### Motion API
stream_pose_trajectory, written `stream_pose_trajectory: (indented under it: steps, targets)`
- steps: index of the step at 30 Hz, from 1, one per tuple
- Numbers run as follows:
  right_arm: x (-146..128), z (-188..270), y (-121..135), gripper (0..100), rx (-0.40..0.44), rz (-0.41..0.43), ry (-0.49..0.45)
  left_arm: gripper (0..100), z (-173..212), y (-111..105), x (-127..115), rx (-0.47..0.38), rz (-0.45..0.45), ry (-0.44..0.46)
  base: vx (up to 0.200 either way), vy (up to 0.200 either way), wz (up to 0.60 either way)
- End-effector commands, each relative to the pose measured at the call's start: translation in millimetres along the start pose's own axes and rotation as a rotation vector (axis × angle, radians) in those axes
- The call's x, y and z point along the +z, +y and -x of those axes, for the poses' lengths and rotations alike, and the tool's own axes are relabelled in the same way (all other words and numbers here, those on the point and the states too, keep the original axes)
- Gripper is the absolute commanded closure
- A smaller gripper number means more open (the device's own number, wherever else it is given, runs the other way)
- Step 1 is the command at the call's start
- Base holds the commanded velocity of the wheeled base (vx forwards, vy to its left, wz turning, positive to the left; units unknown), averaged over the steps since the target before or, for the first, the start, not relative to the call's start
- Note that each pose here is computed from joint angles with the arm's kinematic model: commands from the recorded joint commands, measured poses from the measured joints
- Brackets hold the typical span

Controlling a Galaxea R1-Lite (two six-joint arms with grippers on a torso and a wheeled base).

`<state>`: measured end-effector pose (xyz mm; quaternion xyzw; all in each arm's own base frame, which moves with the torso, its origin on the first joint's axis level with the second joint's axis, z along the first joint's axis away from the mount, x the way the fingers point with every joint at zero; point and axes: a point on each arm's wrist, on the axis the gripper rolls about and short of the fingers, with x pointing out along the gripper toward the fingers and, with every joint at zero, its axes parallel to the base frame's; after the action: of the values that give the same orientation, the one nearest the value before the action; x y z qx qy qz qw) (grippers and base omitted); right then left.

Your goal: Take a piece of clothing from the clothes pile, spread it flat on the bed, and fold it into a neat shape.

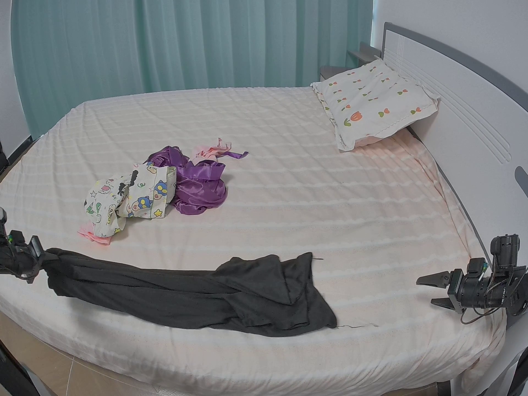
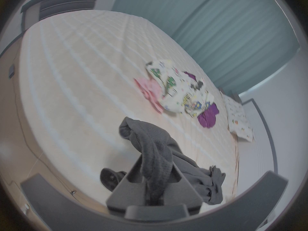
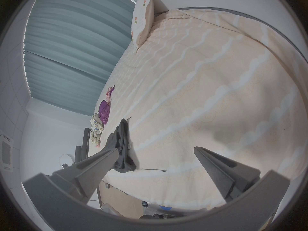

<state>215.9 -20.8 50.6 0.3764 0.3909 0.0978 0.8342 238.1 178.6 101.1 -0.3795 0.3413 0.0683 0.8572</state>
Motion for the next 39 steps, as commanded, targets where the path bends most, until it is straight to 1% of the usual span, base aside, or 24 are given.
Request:
stream_pose_trajectory:
  steps: [1, 2, 6, 8, 9, 10, 11, 14, 15, 16, 17, 20, 22, 23, 24, 25, 26, 27, 28, 29, 30, 31, 34, 39]
  targets:
    - [0, 0, 0, 0, 0.000, 0.000, 0.001, 100, 53, 10, 32, -0.027, 0.053, -0.104, 0.000, 0.000, 0.00]
    - [0, 0, 0, 0, 0.000, 0.000, 0.001, 100, 53, 10, 32, -0.027, 0.053, -0.104, 0.000, 0.000, 0.00]
    - [-1, 0, 0, 0, 0.001, 0.001, 0.004, 100, 62, -9, 28, -0.039, 0.059, -0.066, 0.000, 0.000, 0.00]
    - [-1, 0, 0, 0, 0.001, 0.001, 0.004, 100, 58, -38, 15, -0.074, 0.021, -0.003, 0.000, 0.000, 0.00]
    - [-1, 0, 0, 0, 0.001, 0.001, 0.004, 100, 58, -46, 10, -0.077, 0.020, 0.020, 0.000, 0.000, 0.00]
    - [-1, 0, 0, 0, 0.001, 0.001, 0.004, 100, 58, -48, 9, -0.080, 0.019, 0.024, 0.000, 0.000, 0.00]
    - [0, -1, 0, 0, 0.001, 0.002, 0.003, 100, 58, -70, -2, -0.098, -0.004, 0.065, 0.000, 0.000, 0.00]
    - [-1, 0, 0, 0, 0.001, 0.002, 0.003, 100, 50, -104, -24, -0.116, -0.029, 0.149, 0.000, 0.000, 0.00]
    - [0, 0, 1, 0, 0.003, 0.003, 0.001, 100, 48, -117, -32, -0.120, -0.034, 0.168, 0.000, 0.000, 0.00]
    - [0, 0, 1, 0, 0.003, 0.003, 0.001, 100, 48, -117, -32, -0.120, -0.034, 0.168, 0.000, 0.000, 0.00]
    - [0, 0, 1, 0, 0.003, 0.004, 0.000, 100, 42, -144, -47, -0.119, -0.041, 0.204, 0.000, 0.000, 0.00]
    - [-1, 0, 1, 0, 0.003, 0.003, 0.001, 100, 31, -179, -70, -0.116, -0.063, 0.237, 0.000, 0.000, 0.00]
    - [-1, 1, 1, 0, 0.003, 0.004, 0.000, 100, 24, -200, -86, -0.124, -0.090, 0.236, 0.000, 0.000, 0.00]
    - [-1, 1, 1, 0, 0.003, 0.004, 0.000, 100, 23, -203, -89, -0.124, -0.095, 0.235, 0.000, 0.000, 0.00]
    - [-1, 1, 1, 0, 0.003, 0.004, 0.000, 100, 13, -219, -104, -0.122, -0.118, 0.235, 0.000, 0.000, 0.00]
    - [0, 1, 2, 0, 0.004, 0.005, -0.001, 100, 5, -226, -112, -0.117, -0.128, 0.240, 0.000, 0.000, 0.00]
    - [0, 1, 2, 0, 0.004, 0.005, -0.001, 100, 5, -226, -112, -0.117, -0.128, 0.240, 0.000, 0.000, 0.00]
    - [-1, 1, 1, 0, 0.003, 0.004, 0.000, 100, -8, -241, -129, -0.117, -0.154, 0.247, 0.000, 0.000, 0.00]
    - [-1, 1, 1, 0, 0.003, 0.004, 0.000, 100, -16, -249, -139, -0.115, -0.172, 0.247, 0.000, 0.000, 0.00]
    - [-1, 1, 2, 0, 0.004, 0.005, 0.001, 100, -22, -255, -147, -0.110, -0.189, 0.253, 0.000, 0.000, 0.00]
    - [-1, 1, 1, 0, 0.003, 0.004, 0.000, 100, -23, -255, -149, -0.108, -0.192, 0.253, 0.000, 0.000, 0.00]
    - [0, 1, 2, 0, 0.005, 0.006, -0.003, 100, -35, -265, -164, -0.095, -0.230, 0.262, 0.000, 0.000, 0.00]
    - [0, 1, 2, 0, 0.006, 0.008, -0.003, 100, -52, -281, -190, -0.069, -0.288, 0.274, 0.000, 0.000, 0.00]
    - [0, 0, 1, 0, 0.004, 0.006, 0.001, 100, -73, -313, -226, -0.054, -0.290, 0.246, 0.000, 0.000, 0.00]
